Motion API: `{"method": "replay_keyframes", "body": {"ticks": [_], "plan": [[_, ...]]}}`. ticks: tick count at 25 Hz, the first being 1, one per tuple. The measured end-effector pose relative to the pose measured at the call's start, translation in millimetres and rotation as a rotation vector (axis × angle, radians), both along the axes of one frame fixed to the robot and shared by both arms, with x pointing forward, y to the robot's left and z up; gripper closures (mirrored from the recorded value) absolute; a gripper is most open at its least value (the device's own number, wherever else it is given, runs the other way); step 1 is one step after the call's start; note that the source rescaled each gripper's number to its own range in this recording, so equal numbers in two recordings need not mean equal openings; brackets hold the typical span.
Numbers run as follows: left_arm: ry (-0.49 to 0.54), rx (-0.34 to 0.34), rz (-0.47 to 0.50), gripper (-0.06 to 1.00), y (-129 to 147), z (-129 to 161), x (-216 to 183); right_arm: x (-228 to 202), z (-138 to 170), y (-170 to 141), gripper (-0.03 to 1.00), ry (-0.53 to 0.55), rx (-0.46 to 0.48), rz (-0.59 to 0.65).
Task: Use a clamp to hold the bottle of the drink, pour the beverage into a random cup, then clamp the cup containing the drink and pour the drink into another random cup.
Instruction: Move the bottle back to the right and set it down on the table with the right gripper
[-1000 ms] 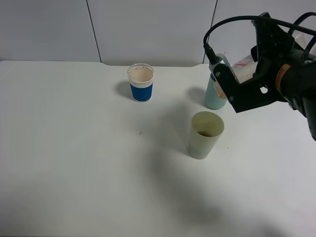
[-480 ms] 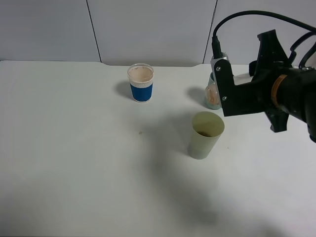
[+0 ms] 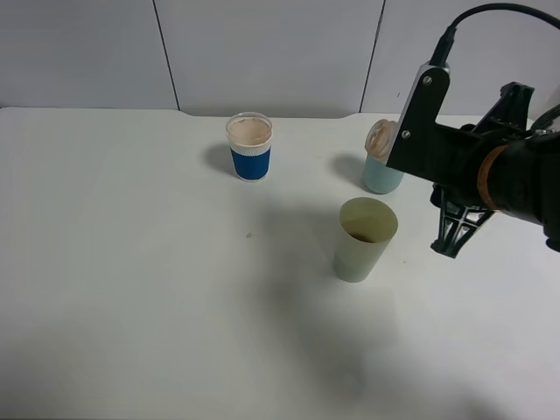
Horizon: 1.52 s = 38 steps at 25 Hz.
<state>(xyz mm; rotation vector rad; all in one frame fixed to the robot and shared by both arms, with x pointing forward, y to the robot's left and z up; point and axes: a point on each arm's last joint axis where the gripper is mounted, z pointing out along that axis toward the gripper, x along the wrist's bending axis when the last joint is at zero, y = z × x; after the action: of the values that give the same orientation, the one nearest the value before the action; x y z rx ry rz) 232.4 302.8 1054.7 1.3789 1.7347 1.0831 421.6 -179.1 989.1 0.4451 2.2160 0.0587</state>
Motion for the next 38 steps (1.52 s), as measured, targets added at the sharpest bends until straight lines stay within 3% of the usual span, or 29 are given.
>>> {"method": "replay_keyframes", "body": {"ticks": [7,11,16,20,26,32,38], "plan": [[0.0,0.0,0.0,-0.06,0.0,0.0,0.0,1.6,3.2,0.4,0.97,-0.075,0.312,-0.237],[0.0,0.0,0.0,-0.06,0.0,0.0,0.0,0.1,16.6,-2.3,0.97,-0.148,0.494,-0.312],[0.0,0.0,0.0,-0.06,0.0,0.0,0.0,-9.7,39.0,-14.1,0.97,-0.188,0.633,-0.338],[0.0,0.0,0.0,-0.06,0.0,0.0,0.0,-14.8,52.5,-31.1,0.97,-0.195,0.677,-0.35],[0.0,0.0,0.0,-0.06,0.0,0.0,0.0,-16.2,56.8,-41.5,0.97,-0.151,0.654,-0.291],[0.0,0.0,0.0,-0.06,0.0,0.0,0.0,-11.6,35.7,-56.7,0.97,-0.05,0.713,-0.267],[0.0,0.0,0.0,-0.06,0.0,0.0,0.0,-8.5,24.6,-70.3,0.97,-0.055,0.783,-0.285]]}}
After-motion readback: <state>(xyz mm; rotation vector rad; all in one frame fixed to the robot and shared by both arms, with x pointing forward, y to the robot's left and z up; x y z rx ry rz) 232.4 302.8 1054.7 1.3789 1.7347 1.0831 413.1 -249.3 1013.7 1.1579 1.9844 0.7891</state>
